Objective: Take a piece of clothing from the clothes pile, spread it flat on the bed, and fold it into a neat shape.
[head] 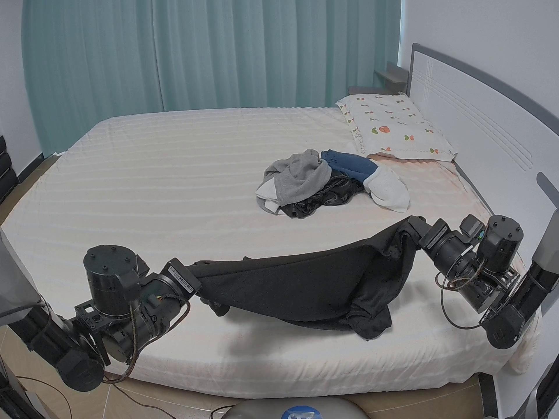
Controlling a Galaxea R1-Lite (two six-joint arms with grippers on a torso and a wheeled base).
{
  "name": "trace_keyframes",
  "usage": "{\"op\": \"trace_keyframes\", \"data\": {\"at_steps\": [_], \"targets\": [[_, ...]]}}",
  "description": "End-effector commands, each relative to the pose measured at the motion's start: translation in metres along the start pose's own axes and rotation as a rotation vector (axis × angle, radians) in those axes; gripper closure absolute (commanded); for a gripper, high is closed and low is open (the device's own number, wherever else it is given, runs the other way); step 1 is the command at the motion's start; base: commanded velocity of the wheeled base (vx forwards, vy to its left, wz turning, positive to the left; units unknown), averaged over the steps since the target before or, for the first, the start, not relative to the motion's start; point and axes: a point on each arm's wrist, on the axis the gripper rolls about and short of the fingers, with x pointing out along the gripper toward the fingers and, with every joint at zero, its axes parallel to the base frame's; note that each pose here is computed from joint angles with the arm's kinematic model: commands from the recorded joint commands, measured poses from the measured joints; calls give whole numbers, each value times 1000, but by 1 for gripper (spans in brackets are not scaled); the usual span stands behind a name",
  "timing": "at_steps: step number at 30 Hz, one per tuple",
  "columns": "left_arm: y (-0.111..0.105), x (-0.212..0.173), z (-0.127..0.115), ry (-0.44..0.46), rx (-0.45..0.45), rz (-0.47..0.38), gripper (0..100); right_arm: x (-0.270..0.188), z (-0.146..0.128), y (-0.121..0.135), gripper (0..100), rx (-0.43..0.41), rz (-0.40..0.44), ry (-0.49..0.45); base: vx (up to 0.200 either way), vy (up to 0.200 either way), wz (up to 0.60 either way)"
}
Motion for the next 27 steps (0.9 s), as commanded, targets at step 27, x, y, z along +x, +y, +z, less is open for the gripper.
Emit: {"op": "trace_keyframes", "data": {"at_steps": [27], "targets": [[-12,-22,11,-21,18,-26,100,13,6,35,100,-52,139,-61,0,200,0]]}}
